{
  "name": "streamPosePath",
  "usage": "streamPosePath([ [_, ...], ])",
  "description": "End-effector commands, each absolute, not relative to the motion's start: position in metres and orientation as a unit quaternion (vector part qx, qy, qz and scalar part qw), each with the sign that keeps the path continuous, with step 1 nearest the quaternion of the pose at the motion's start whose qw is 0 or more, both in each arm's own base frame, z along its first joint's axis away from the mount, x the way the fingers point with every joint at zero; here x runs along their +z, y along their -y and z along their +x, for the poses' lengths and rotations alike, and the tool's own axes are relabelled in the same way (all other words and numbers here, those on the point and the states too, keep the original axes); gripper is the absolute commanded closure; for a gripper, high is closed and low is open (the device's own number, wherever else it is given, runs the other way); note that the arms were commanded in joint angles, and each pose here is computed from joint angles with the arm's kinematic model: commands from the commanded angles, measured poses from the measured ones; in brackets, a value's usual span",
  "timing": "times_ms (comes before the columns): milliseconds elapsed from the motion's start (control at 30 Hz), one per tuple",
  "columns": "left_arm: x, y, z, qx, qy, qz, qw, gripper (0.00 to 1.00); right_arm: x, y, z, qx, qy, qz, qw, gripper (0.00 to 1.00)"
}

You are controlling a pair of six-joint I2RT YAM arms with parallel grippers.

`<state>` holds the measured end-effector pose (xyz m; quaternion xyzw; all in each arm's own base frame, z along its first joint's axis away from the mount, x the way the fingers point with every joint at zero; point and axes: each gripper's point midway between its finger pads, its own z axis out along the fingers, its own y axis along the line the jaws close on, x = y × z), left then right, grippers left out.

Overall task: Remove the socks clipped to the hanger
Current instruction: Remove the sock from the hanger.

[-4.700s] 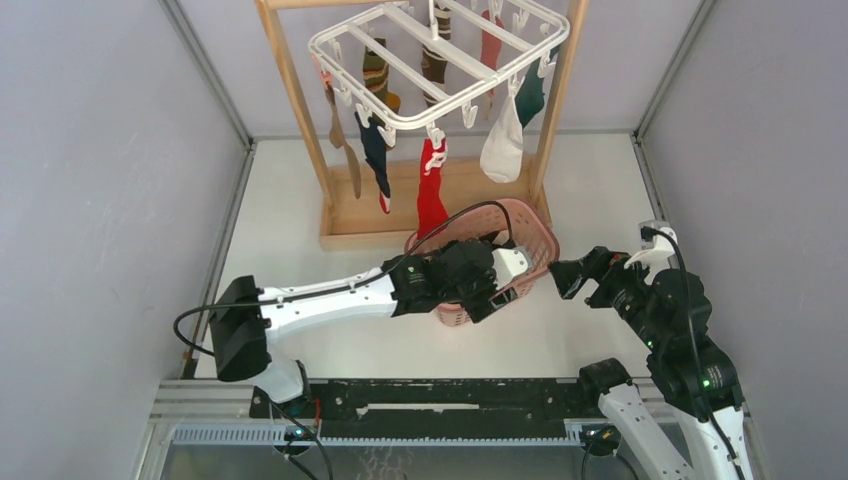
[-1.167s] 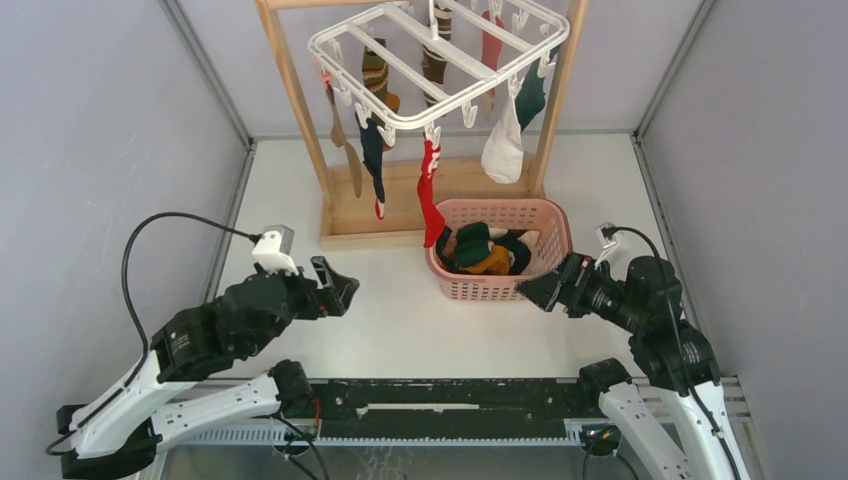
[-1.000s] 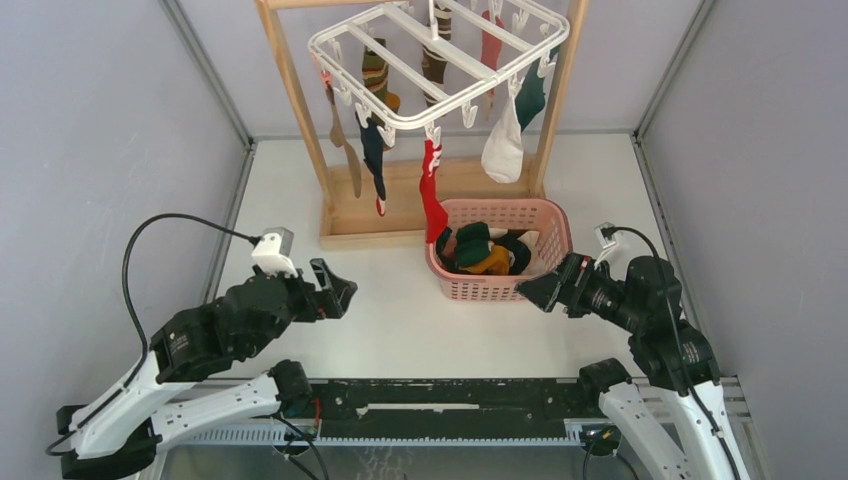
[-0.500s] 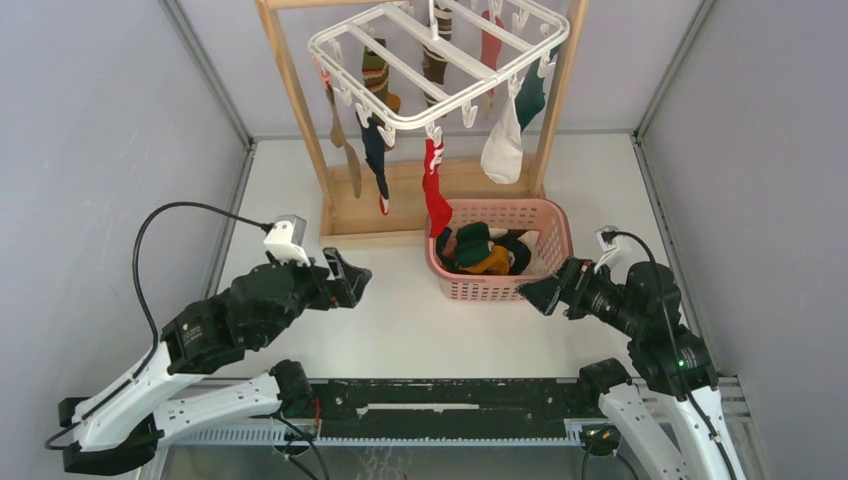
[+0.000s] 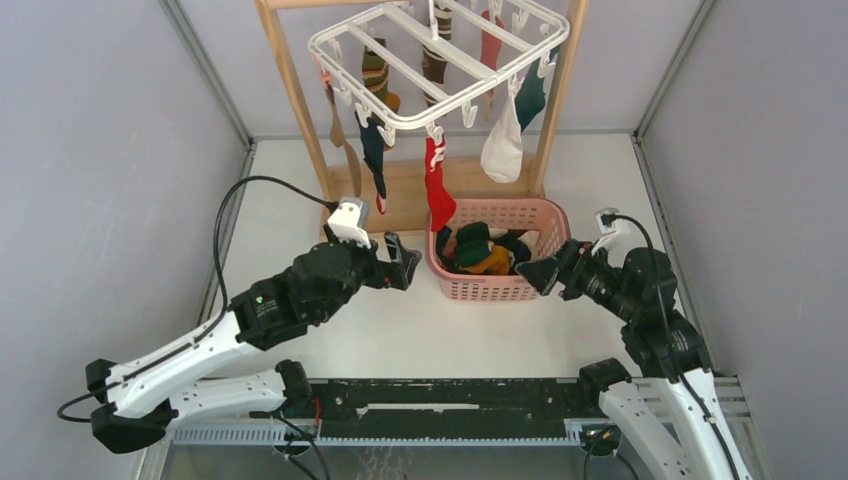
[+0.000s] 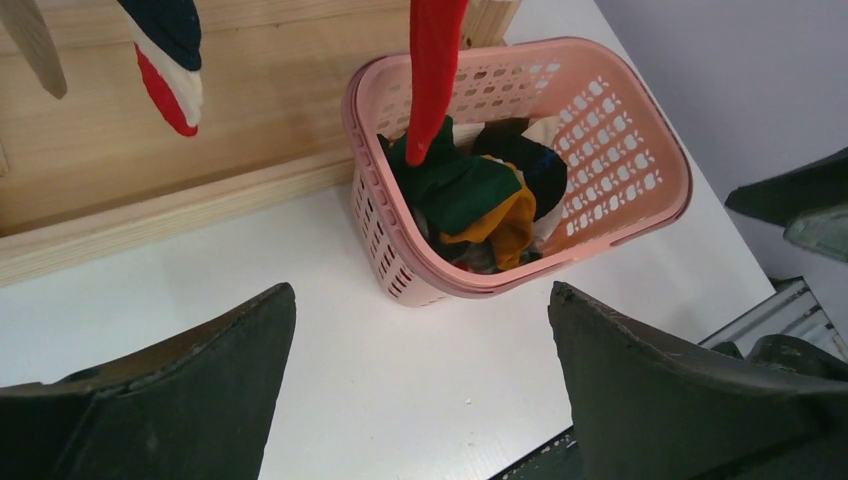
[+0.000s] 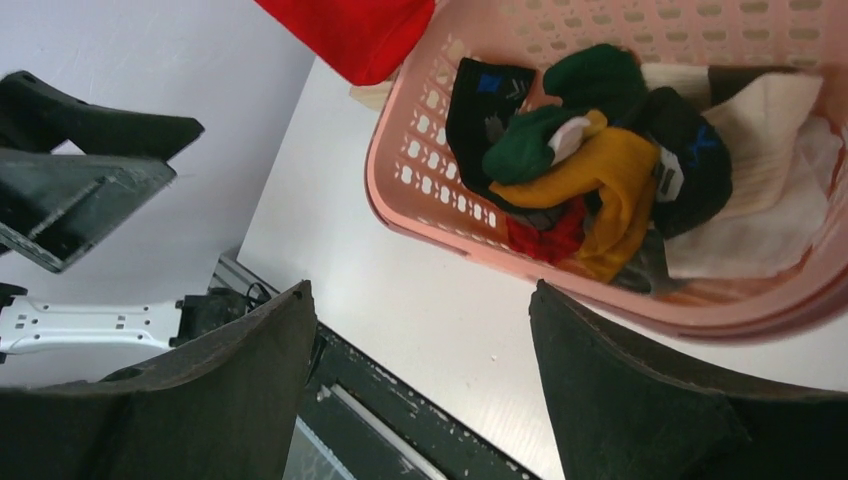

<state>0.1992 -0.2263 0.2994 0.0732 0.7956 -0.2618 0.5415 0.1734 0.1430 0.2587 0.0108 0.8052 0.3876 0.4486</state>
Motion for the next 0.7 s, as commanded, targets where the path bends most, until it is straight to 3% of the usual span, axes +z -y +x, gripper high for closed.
streamPosePath([
  [0,0.306,0.229,0.202,-0.275,-0.775,0.076,0.564,0.00,0.293,-0.152,0.196,0.403,-0.766,-0.018,0.501,0.17],
  [300,0.295,0.191,0.194,-0.236,-0.787,0.056,0.567,0.00,0.318,-0.186,0.249,0.403,-0.738,-0.056,0.538,0.18],
  [667,0.283,0.169,0.185,-0.234,-0.790,0.042,0.565,0.00,0.326,-0.254,0.289,0.401,-0.699,-0.143,0.575,0.06],
])
